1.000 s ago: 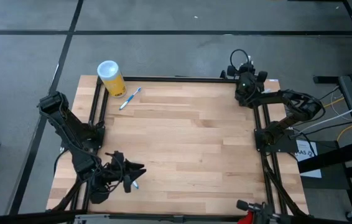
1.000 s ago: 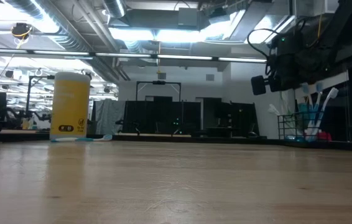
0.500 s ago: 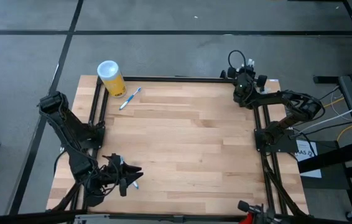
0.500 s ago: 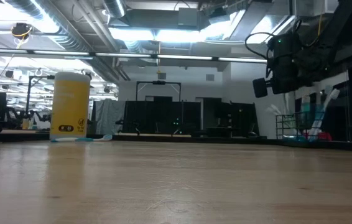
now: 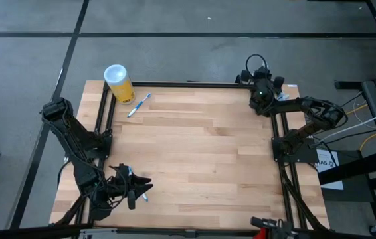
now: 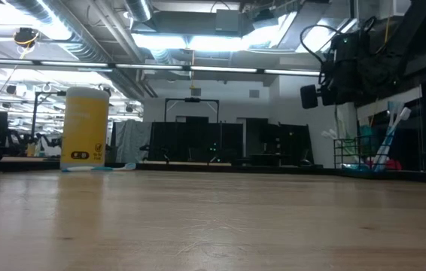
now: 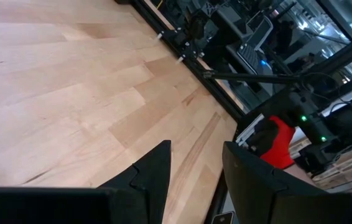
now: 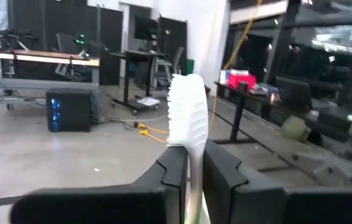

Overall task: Pick & Place toothbrushing station
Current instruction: Put the green toothbrush into the mesh organizer

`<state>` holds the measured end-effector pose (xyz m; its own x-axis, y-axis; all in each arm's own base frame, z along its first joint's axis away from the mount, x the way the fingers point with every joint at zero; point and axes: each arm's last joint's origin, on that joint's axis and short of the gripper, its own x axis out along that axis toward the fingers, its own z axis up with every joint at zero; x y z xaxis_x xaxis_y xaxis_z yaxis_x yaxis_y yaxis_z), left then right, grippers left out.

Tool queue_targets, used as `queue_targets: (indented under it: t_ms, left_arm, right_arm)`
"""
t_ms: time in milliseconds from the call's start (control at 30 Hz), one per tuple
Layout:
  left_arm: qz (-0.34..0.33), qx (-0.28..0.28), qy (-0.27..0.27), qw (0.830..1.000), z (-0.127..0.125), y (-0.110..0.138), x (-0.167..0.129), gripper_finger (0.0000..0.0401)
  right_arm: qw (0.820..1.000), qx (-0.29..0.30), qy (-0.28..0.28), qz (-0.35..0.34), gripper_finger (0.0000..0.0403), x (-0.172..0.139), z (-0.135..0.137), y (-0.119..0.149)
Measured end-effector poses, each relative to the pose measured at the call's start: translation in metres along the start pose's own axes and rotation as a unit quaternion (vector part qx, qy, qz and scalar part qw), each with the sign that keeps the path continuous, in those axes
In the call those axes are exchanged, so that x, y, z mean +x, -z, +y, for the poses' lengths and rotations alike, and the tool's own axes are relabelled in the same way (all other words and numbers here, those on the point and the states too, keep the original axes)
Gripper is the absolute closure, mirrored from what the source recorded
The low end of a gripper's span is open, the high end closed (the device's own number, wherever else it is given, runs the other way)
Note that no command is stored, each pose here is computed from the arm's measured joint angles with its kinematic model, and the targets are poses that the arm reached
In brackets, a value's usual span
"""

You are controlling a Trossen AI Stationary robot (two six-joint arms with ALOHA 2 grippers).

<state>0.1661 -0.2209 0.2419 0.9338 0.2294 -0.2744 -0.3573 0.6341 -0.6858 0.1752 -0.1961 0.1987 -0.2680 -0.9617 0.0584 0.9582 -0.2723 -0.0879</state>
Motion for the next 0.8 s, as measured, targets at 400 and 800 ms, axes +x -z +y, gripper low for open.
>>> queue_targets:
  t_ms: [400,800]
  left_arm:
    - [0.0,0.002,-0.003,1.0,0.001,0.0,0.0,0.026]
    - [0.001,-0.003,-0.002,1.0,0.001,0.0,-0.001,0.0265]
  right_arm:
    - [0.998,-0.057,0.025,0.028,0.036,-0.003,0.001,0.008]
    - [0.995,-0.069,0.022,0.064,0.0347,-0.018,0.007,0.023]
